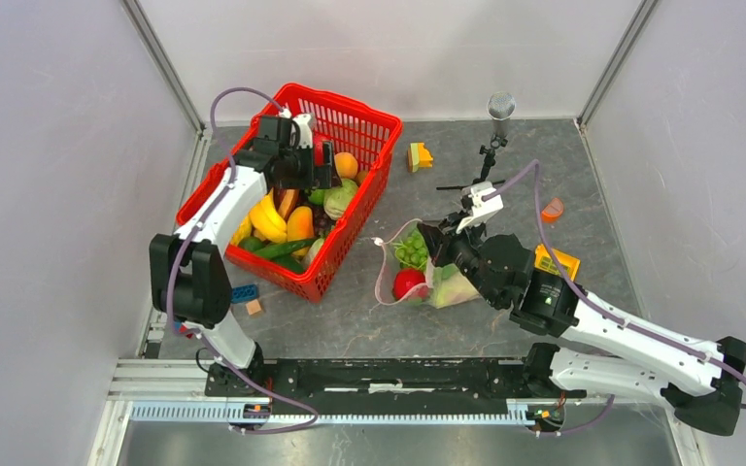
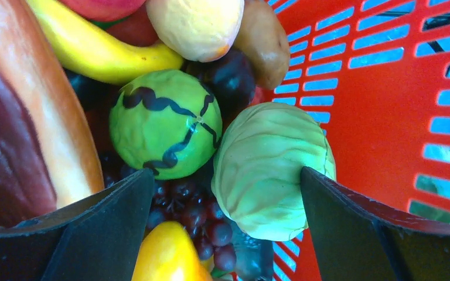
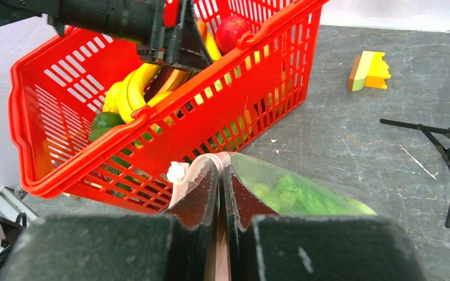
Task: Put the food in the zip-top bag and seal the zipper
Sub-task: Pick up the fake fruit from the bin.
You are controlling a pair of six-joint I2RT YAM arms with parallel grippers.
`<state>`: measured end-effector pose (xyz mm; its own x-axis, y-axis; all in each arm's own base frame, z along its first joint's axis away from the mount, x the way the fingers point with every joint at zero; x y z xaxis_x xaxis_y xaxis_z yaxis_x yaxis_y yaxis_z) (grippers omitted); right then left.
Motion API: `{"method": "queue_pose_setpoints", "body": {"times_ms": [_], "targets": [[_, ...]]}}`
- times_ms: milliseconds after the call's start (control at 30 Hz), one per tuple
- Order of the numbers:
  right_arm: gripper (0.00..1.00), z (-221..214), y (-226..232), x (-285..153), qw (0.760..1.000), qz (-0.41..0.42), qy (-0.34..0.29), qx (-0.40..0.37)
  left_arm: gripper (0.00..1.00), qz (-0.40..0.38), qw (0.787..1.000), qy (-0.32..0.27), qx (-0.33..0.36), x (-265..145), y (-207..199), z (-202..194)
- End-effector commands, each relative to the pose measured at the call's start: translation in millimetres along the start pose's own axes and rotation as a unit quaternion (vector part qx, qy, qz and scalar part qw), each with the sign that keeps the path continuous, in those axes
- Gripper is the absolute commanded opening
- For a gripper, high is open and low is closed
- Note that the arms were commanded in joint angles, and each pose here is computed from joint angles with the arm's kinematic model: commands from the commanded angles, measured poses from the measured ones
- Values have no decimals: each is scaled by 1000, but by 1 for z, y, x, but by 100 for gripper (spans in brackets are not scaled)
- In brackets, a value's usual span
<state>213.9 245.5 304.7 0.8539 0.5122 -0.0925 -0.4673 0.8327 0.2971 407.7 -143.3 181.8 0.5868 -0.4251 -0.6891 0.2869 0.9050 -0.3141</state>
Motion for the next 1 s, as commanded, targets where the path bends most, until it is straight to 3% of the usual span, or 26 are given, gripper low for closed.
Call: {"method": "queue_pose_setpoints", "body": {"times_ms": [0, 333, 633, 967], "targets": [[10, 17, 10, -4, 999, 25, -28, 35, 100, 89, 996, 1, 7, 25, 18, -3], [10, 15, 12, 0, 999, 24, -23, 38, 100, 113, 993, 42, 5, 62, 35, -35], [9, 11, 14, 8, 999, 15, -13, 29, 99, 51, 997, 54, 21, 60, 15, -25], [8, 4, 4, 5, 999, 18, -12, -47, 100, -6, 995, -101, -11, 1, -20, 15]]}}
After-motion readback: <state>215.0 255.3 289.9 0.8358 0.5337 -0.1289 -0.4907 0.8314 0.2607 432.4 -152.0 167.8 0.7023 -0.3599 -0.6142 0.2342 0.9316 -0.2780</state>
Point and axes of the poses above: each gripper's point midway between its finger pads, its own x axis out along the fingers, its own y axis along the line the jaws close on, z = x × y, the point moved 1 cm from there along -x, back along the fingers, and after that the axes turned 1 degree about x, right-handed, at the moved point
